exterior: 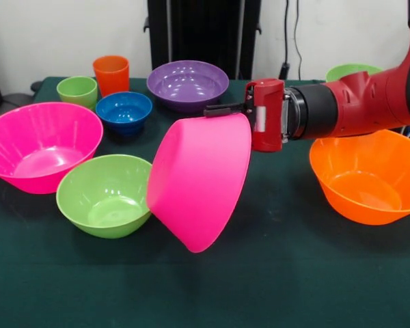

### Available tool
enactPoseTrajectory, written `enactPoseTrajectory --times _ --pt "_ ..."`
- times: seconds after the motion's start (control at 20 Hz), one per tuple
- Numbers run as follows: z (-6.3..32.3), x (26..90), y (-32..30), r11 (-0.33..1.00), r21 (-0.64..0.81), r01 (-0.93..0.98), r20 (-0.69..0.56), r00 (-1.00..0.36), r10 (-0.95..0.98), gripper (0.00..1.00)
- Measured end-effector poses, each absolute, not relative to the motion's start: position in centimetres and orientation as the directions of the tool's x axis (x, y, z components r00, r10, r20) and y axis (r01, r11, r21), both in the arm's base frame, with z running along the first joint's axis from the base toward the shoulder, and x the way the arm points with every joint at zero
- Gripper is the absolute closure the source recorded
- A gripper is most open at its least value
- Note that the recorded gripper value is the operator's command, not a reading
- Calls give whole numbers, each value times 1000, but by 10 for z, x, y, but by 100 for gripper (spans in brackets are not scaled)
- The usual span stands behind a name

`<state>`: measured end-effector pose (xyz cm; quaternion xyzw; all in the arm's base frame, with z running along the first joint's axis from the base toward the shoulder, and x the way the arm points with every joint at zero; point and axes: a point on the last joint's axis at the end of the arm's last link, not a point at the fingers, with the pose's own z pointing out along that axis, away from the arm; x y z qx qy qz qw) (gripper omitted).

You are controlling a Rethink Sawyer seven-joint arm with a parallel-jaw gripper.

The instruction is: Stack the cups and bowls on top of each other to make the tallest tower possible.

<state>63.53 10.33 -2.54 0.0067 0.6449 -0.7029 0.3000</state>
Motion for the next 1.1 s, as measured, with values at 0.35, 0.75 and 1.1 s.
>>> enactPoseTrajectory --times 0.35,0.75,1.1 --pt "-29 636 105 -10 -902 433 -386 -814 -434 100" --pt "-30 638 107 -11 -900 436 -387 -811 -438 0" --pt "-27 639 107 -14 -897 443 -392 -809 -438 0"
